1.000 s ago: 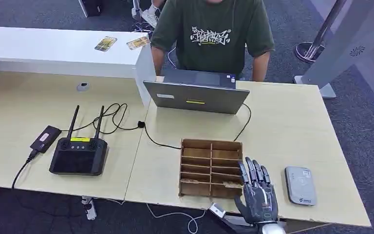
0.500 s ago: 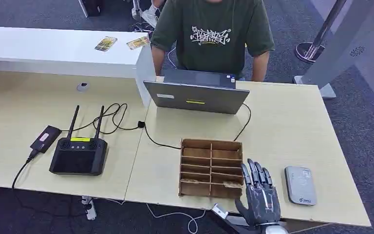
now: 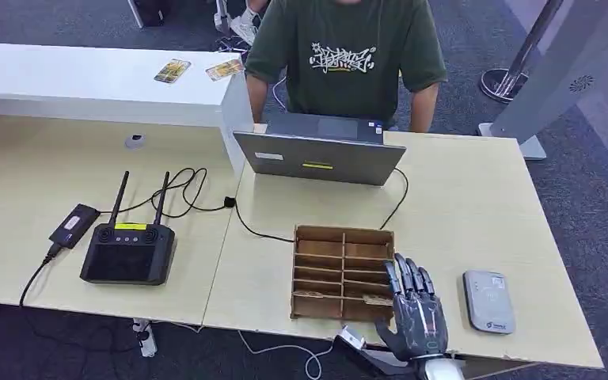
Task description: Pass the card to the sensor for recognition and then transmit it.
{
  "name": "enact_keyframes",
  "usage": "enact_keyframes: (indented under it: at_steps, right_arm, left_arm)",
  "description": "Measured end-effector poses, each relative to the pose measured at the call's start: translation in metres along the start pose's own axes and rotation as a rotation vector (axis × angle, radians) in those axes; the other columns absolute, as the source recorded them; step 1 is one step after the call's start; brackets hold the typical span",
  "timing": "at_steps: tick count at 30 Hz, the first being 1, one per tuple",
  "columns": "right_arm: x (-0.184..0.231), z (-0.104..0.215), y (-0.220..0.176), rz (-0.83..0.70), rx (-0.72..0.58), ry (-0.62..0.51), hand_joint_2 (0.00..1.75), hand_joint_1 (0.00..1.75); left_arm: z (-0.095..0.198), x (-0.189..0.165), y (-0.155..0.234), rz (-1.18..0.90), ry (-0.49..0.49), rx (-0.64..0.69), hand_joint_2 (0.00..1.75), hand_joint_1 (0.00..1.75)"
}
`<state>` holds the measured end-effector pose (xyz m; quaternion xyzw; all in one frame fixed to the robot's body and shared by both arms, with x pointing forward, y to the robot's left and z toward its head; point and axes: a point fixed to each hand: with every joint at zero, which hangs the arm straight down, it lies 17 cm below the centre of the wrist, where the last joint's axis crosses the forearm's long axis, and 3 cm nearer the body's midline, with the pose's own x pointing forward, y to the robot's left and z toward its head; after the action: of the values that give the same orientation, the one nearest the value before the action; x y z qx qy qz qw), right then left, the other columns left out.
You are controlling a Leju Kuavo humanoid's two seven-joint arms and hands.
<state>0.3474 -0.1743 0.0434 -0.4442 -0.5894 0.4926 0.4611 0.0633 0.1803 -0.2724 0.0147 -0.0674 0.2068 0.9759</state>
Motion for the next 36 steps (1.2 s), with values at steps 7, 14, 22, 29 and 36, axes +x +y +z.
enact_keyframes:
  at_steps: [7,14,22,29,36]
  right_arm:
    - [0.000,0.000,0.001,0.002,0.001,0.001,1.75,0.00]
    - [0.001,0.001,-0.004,0.005,-0.013,0.006,1.75,0.00]
    - [0.000,0.005,-0.009,-0.008,-0.015,0.013,1.75,0.00]
    - [0.000,0.006,-0.003,-0.015,0.018,0.014,1.75,0.00]
    - [0.001,0.006,0.008,-0.019,0.072,-0.002,1.75,0.00]
  left_arm:
    - [0.000,0.000,0.000,0.000,0.000,0.000,0.00,0.00]
    - [0.000,0.000,0.000,0.000,0.000,0.000,0.00,0.00]
    - [0.000,0.000,0.000,0.000,-0.001,-0.001,0.00,0.00]
    - [0.000,0.000,0.000,0.000,-0.001,-0.001,0.00,0.00]
    - [0.000,0.000,-0.001,0.000,-0.002,-0.003,0.00,0.00]
